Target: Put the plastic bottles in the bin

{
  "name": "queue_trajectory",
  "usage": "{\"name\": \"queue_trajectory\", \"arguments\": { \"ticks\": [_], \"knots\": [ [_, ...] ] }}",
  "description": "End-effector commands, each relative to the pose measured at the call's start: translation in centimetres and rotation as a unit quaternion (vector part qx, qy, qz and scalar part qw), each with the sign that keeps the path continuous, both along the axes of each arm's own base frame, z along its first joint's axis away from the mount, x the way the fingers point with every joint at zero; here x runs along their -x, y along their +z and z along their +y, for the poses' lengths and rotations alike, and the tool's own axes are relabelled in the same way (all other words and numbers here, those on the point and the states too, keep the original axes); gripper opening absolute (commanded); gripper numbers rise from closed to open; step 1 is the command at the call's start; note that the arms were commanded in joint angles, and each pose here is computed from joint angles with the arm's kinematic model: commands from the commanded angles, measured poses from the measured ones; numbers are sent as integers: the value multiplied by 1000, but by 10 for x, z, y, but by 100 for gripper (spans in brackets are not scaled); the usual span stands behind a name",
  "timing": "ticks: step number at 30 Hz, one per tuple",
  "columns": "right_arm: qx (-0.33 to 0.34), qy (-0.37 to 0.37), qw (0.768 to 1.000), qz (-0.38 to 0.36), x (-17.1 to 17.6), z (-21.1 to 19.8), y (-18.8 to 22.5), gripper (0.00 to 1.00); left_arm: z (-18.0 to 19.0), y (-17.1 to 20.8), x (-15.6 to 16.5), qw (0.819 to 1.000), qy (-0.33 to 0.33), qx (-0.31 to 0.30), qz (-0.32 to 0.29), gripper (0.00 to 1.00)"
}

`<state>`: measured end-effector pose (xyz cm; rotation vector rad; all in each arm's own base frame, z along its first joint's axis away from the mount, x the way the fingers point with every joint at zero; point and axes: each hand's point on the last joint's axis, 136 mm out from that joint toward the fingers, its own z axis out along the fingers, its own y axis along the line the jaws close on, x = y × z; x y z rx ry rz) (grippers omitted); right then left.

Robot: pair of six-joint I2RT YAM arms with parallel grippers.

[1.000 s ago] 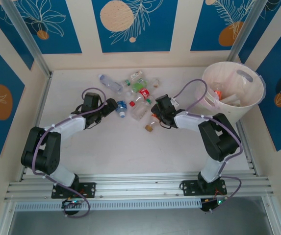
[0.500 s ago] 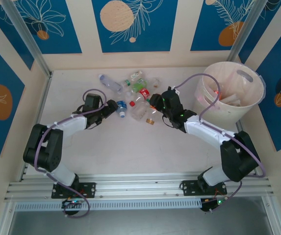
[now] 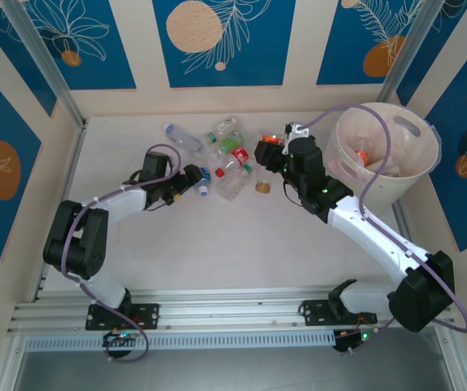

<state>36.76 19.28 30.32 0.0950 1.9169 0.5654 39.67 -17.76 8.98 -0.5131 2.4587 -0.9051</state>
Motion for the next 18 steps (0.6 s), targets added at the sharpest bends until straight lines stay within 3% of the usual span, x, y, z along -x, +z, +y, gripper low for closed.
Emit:
{"name": "queue_trajectory", "arguments": {
  "ticks": [1,9,18],
  "knots": [
    [42,-1,997,-71,8,-14,50,41,-5,16,-5,999,-24,9,-28,100],
    [55,-32,989,-132,17,-54,99,39,-10,28,-1,998,-22,-23,-54,100],
    [67,-99,981,-152,23,-112,139,39,-6,23,-2,998,1,-34,-50,100]
  ]
}}
